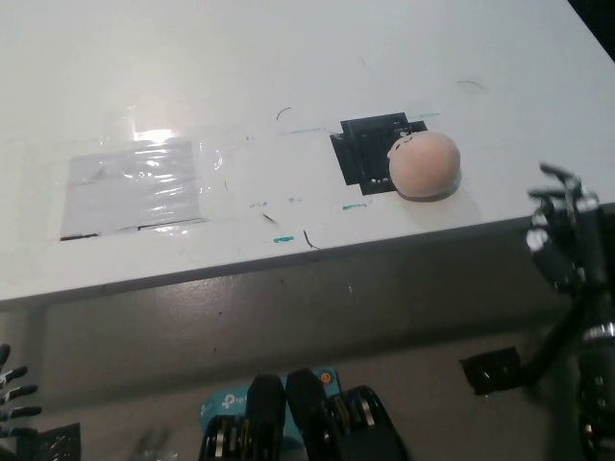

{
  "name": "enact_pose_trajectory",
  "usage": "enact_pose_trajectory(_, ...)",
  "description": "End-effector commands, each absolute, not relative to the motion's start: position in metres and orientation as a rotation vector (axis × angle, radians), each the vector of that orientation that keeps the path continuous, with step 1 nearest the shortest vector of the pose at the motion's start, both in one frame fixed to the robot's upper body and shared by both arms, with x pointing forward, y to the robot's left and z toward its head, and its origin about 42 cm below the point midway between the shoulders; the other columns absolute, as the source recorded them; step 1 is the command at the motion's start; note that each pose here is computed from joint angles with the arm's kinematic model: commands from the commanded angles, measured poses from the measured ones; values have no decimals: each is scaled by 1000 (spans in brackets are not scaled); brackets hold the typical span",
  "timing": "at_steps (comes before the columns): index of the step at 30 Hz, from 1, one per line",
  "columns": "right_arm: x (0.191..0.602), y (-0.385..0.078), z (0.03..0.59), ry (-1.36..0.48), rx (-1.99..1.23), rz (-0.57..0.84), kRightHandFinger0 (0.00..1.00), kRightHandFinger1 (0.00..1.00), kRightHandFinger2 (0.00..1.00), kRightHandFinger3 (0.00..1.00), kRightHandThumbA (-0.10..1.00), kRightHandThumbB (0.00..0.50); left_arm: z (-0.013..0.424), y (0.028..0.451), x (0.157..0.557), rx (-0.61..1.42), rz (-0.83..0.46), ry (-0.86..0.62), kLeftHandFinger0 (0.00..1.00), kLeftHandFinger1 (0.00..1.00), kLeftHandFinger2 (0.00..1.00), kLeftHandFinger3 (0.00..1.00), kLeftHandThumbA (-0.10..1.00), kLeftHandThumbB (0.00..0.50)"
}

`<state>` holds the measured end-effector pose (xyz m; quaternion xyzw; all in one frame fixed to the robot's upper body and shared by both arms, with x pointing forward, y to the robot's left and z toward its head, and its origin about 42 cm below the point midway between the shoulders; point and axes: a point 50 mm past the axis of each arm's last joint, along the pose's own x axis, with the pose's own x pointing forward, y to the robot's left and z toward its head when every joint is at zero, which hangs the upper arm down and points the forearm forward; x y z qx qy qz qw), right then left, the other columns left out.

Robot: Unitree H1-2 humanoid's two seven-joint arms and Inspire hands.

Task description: The robot uses its right hand to grab and squeeze a pink dumpling toy kept on the black mask on the desk

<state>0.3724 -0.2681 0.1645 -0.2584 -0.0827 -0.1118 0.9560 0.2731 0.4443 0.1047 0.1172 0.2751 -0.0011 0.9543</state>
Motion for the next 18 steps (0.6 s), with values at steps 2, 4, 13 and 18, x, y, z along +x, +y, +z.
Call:
enact_pose_trajectory(2, 371, -280, 153, -113, -161, -291, 308, 513, 705, 904, -100, 132, 122, 453, 278, 261, 26, 528, 680, 799, 875, 950, 1000, 73)
enact_pose_trajectory(4, 371, -283, 147, -69, -49, -321, 301, 487, 648, 909, -100, 133, 121, 453, 277, 256, 29, 529, 685, 798, 878, 952, 1000, 92)
enact_pose_trajectory(13, 379, -283, 142, -19, 25, -316, 156, 334, 502, 908, -100, 97, 119, 452, 274, 243, 39, 530, 694, 802, 893, 956, 1000, 97)
enact_pose_trajectory(18, 373, -283, 138, -10, 41, -319, 116, 287, 471, 897, -100, 92, 116, 453, 269, 265, 33, 538, 695, 787, 878, 940, 1000, 94)
